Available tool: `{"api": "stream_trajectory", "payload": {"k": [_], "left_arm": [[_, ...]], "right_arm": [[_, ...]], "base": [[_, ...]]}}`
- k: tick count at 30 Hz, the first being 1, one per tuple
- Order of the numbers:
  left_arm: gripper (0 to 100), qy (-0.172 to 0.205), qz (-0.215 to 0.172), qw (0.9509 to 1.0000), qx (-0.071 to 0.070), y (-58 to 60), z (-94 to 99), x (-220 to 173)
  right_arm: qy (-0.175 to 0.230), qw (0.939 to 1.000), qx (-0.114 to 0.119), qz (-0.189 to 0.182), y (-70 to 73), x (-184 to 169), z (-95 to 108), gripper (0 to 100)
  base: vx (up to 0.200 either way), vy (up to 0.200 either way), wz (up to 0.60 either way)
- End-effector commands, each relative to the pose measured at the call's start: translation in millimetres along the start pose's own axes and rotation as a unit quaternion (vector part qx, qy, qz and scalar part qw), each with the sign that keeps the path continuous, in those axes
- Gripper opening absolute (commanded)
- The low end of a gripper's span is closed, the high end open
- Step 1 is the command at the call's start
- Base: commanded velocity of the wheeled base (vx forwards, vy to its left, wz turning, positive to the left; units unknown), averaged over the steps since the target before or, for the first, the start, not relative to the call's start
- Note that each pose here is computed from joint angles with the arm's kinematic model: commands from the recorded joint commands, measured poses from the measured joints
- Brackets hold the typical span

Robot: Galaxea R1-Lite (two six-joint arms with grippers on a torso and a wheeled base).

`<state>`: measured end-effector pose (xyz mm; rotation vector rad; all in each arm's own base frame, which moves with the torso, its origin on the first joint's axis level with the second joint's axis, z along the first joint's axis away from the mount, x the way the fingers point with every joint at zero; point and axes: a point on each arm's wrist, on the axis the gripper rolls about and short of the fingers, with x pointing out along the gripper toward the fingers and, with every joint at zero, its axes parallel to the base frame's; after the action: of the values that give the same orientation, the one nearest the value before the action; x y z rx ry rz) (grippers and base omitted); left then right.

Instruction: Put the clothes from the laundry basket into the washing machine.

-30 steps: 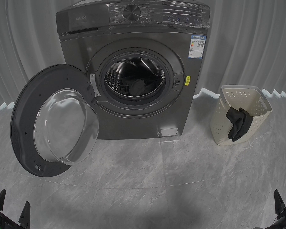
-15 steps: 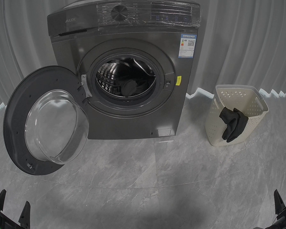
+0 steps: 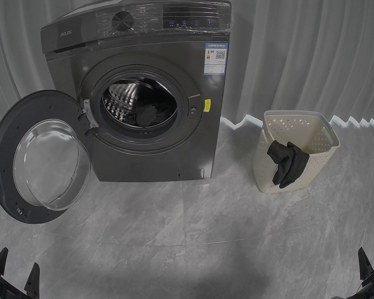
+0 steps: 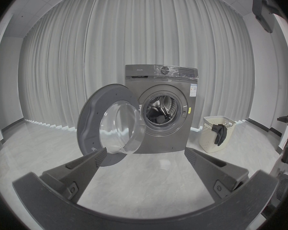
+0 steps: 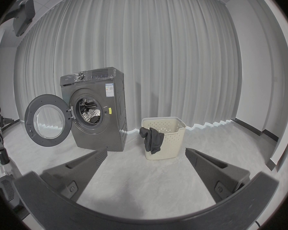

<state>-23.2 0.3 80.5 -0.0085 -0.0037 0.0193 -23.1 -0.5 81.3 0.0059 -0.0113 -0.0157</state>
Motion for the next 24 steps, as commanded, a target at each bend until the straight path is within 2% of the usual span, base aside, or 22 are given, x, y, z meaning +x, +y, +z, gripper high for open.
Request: {"api": "stream_trajectory", "payload": {"k": [1,11,24], "left_arm": [[100,0.003,0.0,1.0,0.0,0.0,-5.2,0.3],[100,0.003,0.0,1.0,0.0,0.0,-5.2,0.3],[100,0.003,0.0,1.0,0.0,0.0,-5.2,0.3]], "right_arm": [[0.002,1.0,0.0,0.0,0.0,0.2,-5.0,100],[0.002,1.0,0.0,0.0,0.0,0.2,-5.0,100],[0.002,1.0,0.0,0.0,0.0,0.2,-5.0,100]], "base": [[0.0,-0.2,0.0],[0.0,-0.2,0.0],[0.0,-0.015,0.0]]}}
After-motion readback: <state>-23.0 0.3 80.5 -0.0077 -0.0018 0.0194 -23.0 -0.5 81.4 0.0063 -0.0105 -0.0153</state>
